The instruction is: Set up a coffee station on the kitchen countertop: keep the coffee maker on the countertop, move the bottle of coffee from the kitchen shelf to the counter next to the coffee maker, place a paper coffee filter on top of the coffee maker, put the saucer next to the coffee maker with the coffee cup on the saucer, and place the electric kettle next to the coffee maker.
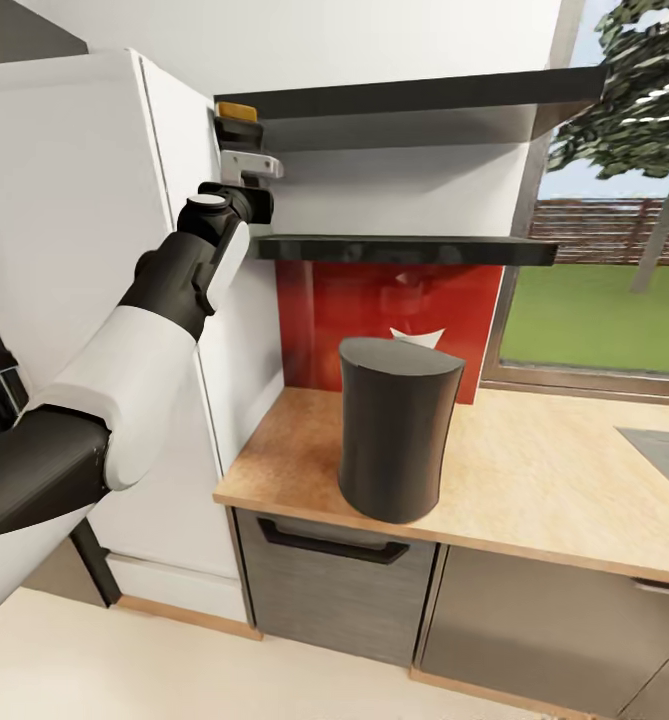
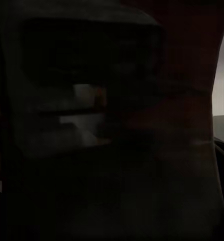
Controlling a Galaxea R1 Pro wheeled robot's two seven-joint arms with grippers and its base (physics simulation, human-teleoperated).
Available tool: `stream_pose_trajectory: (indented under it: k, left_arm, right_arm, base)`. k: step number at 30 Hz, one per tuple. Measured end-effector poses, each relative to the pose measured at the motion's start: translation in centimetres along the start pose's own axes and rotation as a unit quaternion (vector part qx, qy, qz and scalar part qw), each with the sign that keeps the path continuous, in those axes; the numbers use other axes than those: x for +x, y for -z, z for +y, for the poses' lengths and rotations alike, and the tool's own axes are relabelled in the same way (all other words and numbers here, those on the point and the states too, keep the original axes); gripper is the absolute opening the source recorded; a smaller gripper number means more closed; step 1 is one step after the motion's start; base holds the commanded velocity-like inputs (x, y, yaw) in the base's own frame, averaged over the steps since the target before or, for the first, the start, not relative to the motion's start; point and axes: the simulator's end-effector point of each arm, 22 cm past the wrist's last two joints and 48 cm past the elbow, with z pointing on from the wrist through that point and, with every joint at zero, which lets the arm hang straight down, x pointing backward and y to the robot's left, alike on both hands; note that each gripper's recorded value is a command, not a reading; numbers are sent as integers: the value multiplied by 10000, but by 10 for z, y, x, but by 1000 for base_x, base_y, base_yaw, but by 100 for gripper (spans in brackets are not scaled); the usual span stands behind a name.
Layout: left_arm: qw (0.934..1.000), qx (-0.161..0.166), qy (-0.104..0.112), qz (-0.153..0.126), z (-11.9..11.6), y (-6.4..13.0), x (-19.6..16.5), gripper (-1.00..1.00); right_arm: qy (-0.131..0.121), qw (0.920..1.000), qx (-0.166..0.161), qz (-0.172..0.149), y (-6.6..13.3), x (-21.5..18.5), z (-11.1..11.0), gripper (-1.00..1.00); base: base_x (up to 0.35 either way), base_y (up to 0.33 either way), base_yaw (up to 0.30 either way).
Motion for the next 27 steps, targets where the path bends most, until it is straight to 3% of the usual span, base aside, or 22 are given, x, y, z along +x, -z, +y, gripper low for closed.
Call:
stream_pose_trajectory:
  k: [10,17,27]
  left_arm:
    - [10000,16,4,-6,-1,0,-1,-100]
    - [10000,25,6,85,-2,0,14,-100]
    - [9999,36,-2,134,-3,0,20,-100]
  right_arm:
    - [-1,10000,-8,-4,0,0,1,100]
    - [-5,10000,-15,-4,0,0,2,100]
    - [-16,10000,-28,-21,0,-2,3,100]
  base:
    - [-31,0,0]
    - [-208,0,0]
    - [-9,0,0]
